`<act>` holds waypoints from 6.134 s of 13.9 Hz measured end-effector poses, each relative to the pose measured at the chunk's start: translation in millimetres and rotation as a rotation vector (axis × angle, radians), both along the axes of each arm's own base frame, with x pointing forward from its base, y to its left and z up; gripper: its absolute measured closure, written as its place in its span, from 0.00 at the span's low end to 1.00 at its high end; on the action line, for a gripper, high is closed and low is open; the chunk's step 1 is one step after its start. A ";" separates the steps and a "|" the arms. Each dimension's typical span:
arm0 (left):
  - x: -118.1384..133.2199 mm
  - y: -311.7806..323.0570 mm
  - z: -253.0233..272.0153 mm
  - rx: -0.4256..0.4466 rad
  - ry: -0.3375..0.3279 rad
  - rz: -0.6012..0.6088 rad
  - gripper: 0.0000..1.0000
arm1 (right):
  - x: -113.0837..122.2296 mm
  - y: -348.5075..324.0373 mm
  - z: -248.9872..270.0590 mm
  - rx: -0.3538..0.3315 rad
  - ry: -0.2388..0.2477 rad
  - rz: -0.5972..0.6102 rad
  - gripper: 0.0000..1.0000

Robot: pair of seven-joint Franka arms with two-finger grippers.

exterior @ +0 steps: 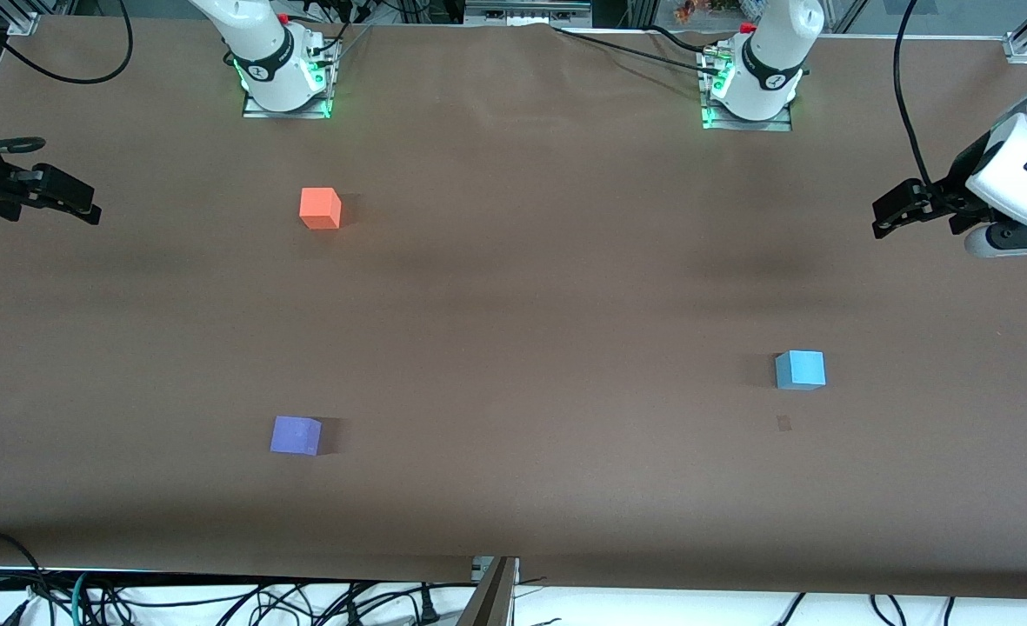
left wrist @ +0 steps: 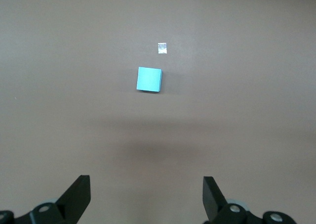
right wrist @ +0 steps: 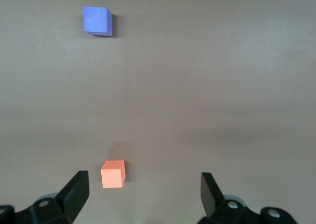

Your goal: Place blue block between orange and purple blocks

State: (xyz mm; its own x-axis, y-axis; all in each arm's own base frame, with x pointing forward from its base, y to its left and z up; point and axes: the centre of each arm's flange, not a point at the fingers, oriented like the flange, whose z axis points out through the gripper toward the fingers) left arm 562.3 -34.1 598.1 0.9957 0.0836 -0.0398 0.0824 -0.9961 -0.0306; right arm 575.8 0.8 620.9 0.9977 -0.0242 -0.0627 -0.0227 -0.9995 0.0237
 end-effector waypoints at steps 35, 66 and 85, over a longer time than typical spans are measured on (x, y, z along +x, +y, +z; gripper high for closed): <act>82.0 42.1 -406.6 0.014 -0.064 -0.068 0.03 | 11.0 0.3 -14.9 0.001 0.005 0.001 0.00; 18.2 -487.1 -367.8 -0.202 -0.175 0.182 0.00 | 64.7 146.6 -163.2 0.049 0.105 0.012 0.00; -2.5 -18.8 -76.0 0.002 0.015 0.122 0.00 | -3.4 445.9 -328.9 0.149 -0.033 -0.017 0.00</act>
